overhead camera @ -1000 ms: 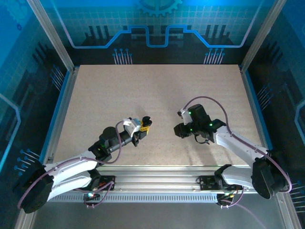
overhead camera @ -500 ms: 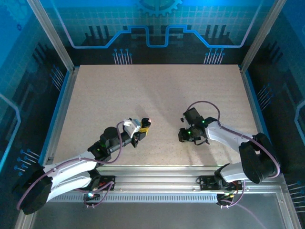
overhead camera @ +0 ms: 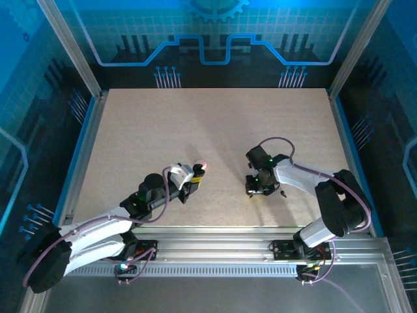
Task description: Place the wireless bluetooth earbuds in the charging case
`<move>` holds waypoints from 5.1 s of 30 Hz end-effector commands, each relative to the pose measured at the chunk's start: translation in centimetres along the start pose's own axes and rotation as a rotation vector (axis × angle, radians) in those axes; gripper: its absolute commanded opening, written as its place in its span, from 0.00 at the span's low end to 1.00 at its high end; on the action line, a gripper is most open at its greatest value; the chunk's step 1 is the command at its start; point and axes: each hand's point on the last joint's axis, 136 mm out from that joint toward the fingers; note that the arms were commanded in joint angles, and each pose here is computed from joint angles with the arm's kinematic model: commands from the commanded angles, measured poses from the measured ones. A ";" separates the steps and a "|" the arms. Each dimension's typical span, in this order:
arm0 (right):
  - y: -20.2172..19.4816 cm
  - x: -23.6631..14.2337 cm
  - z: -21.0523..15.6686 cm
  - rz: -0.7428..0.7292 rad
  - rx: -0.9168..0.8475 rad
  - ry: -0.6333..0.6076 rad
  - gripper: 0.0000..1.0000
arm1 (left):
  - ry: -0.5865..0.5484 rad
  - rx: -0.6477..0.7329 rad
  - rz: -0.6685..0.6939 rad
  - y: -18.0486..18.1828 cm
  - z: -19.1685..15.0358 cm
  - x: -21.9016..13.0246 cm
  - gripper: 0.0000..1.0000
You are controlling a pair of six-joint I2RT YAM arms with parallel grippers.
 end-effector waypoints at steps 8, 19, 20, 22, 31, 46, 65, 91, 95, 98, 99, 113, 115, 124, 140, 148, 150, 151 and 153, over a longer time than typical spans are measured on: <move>-0.2 -2.7 1.6 -0.049 0.190 0.000 0.37 | -0.021 0.039 0.006 -0.1 2.4 0.2 0.18; -0.6 -3.4 1.0 -0.006 0.662 -0.012 0.42 | -0.014 0.017 -0.007 -0.4 2.8 0.6 0.18; -0.8 -3.3 0.9 -0.011 0.692 -0.017 0.42 | -0.014 0.015 -0.009 -0.4 2.9 0.7 0.19; -0.9 -3.2 0.6 -0.014 0.725 -0.013 0.41 | -0.012 0.012 -0.011 -0.4 2.8 0.8 0.19; -0.4 -1.4 -0.8 0.006 0.758 0.061 0.40 | -0.011 -0.001 -0.019 -0.5 2.7 1.1 0.19; -0.1 0.3 -0.8 -0.005 0.726 0.095 0.34 | -0.020 -0.002 -0.022 -0.6 2.9 0.9 0.19; -0.4 1.9 -1.6 -0.025 0.727 0.128 0.21 | -0.008 -0.005 -0.025 -0.6 2.8 1.3 0.19; 1.0 -4.2 5.4 0.170 0.396 -0.369 0.19 | 0.064 -0.033 -0.079 -1.2 1.6 3.3 0.19; 2.0 -6.7 6.7 0.232 0.283 -0.516 0.18 | 0.060 -0.033 -0.102 -1.5 1.5 3.9 0.19; 3.1 -8.5 7.3 0.280 0.192 -0.599 0.18 | 0.052 -0.032 -0.128 -1.9 1.5 4.4 0.19; 3.5 -9.0 7.5 0.296 0.162 -0.617 0.18 | 0.048 -0.033 -0.133 -1.9 1.6 4.5 0.19; 9.4 -15.3 7.9 0.508 -0.138 -0.776 0.19 | -0.006 0.024 -0.175 -2.5 2.7 5.7 0.18; 10.1 -16.0 7.7 0.529 -0.170 -0.797 0.19 | -0.012 0.023 -0.183 -2.6 2.8 5.9 0.18; 12.6 -17.8 8.3 0.590 -0.223 -0.852 0.20 | -0.040 0.005 -0.203 -2.9 3.5 6.0 0.18; 15.3 -18.1 9.6 0.626 -0.258 -0.868 0.20 | -0.073 -0.015 -0.203 -3.0 4.4 6.0 0.19; 15.3 -16.9 9.3 0.614 -0.252 -0.841 0.20 | -0.103 -0.026 -0.202 -3.0 5.1 5.9 0.19; 15.1 -16.7 9.2 0.603 -0.249 -0.841 0.20 | -0.111 -0.029 -0.202 -3.0 5.2 5.9 0.19; 15.0 -16.7 9.2 0.598 -0.248 -0.841 0.20 | -0.114 -0.031 -0.200 -3.0 5.3 5.9 0.19; 14.7 -16.6 9.0 0.587 -0.249 -0.839 0.20 | -0.123 -0.030 -0.197 -2.9 5.5 5.8 0.19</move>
Point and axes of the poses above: each hand's point on the last joint's axis, 136 mm out from that joint toward the fingers, its own x axis out along the fingers, its own y axis along the line the jaws close on, z = x × y, and after that the axes turned 11 degrees about -x, right-handed
